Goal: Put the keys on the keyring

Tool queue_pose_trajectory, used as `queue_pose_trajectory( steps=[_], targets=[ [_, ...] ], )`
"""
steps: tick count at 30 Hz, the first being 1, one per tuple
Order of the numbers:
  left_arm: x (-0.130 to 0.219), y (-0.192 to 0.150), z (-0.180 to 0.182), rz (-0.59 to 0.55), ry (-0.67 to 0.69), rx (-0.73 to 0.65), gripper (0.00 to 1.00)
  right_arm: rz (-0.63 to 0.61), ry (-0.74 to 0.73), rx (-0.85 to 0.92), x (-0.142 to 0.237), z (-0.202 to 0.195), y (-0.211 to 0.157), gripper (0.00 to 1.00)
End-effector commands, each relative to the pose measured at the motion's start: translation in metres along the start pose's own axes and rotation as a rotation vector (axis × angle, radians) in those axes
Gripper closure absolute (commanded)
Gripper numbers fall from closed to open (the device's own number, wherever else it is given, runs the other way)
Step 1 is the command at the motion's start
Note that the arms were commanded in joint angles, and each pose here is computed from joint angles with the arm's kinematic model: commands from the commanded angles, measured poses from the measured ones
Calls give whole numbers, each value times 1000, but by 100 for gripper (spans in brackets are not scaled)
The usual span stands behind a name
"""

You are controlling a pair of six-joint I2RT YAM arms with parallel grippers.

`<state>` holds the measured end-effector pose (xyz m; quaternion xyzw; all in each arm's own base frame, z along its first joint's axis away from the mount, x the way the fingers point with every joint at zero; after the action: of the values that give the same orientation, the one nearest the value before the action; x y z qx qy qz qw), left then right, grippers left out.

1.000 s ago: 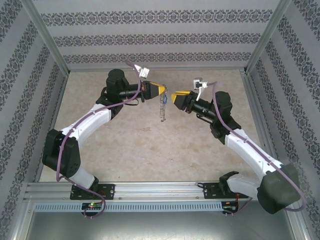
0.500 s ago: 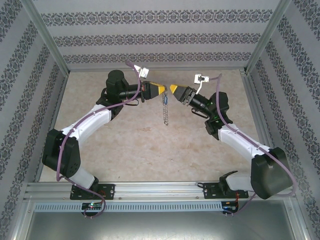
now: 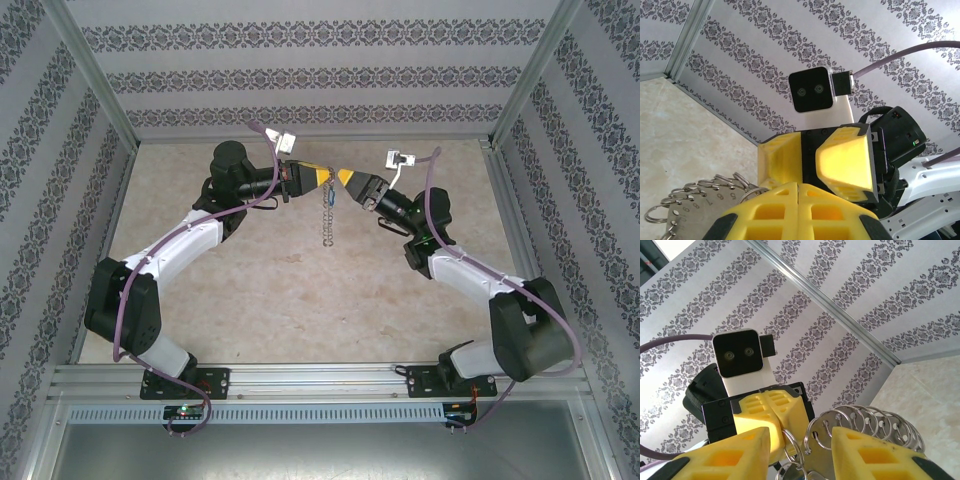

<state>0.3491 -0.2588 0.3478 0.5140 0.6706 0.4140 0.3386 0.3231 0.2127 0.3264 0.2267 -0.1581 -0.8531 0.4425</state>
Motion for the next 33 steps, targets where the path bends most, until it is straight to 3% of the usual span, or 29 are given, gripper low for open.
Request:
queue_pose_trajectory(
  steps=[1,33],
  targets=[
    [1,16,-15,-56,-32,-69,100,-10,64,21,-1,11,-2,64],
    [0,19,-14,-60,-27,-77,100,36,132,-12,-13,12,-13,74]
  ],
)
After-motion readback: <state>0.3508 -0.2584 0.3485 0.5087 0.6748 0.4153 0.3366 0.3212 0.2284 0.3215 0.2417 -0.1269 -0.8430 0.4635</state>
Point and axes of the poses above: each hand's point on the last joint's axis, 136 mm out from that joint toward the fingers, its own x axis back along the fingers, its own z axis along the line the jaws close on, y = z × x, the point moved 4 cm from there along x, back along the fingers, and after that the axes turned 9 degrees about -x, right-handed, at the moved point
